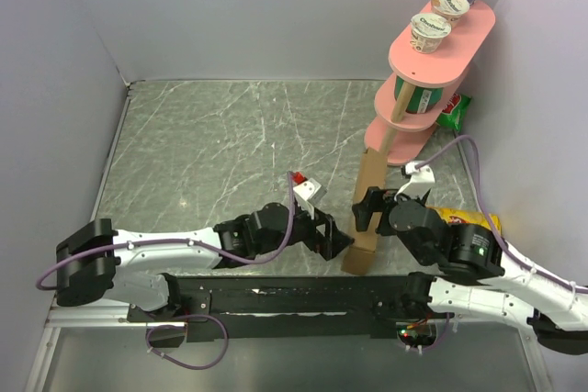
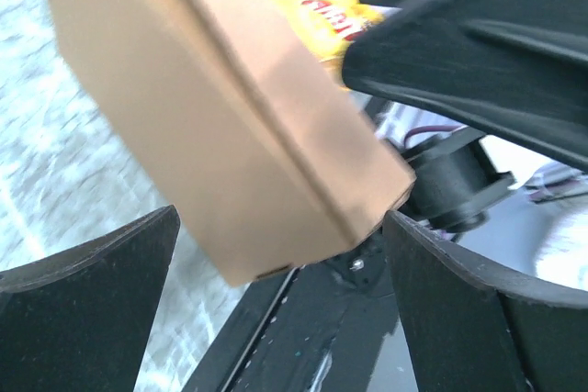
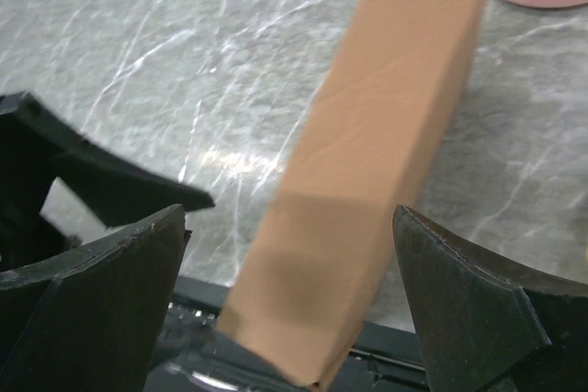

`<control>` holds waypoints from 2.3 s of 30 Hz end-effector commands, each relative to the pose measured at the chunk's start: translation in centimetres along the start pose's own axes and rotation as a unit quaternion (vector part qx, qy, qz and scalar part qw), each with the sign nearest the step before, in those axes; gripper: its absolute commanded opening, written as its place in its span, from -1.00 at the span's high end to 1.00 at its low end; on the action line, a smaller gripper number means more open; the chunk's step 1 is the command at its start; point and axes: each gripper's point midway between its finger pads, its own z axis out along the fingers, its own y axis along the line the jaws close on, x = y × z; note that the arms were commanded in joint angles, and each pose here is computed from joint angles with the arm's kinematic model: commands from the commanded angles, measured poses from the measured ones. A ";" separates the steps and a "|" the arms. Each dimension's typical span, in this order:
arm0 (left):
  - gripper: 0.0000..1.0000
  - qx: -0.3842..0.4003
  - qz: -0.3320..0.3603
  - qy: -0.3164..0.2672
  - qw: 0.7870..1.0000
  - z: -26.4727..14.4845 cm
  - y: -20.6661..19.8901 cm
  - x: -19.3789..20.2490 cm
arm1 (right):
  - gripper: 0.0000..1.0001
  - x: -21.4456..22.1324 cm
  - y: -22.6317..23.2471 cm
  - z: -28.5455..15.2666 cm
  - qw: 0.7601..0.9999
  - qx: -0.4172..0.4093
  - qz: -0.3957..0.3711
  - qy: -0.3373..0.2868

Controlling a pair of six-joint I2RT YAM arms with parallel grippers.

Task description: Fold the paper box

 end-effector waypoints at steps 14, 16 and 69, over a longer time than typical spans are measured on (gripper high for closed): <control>-0.93 0.027 -0.038 -0.101 0.994 -1.0 6.5 -10.7 | -0.94 -9.5 -3.2 6.9 0.998 0.036 0.042 -0.033; -0.92 0.026 -0.033 -0.096 0.995 0.4 7.3 -11.4 | -0.99 -10.3 -3.7 7.8 0.998 0.045 0.041 -0.025; 0.08 0.175 -0.081 0.040 0.980 13.5 7.2 -6.4 | -0.15 -6.7 -12.7 16.7 0.963 0.258 -0.046 -0.064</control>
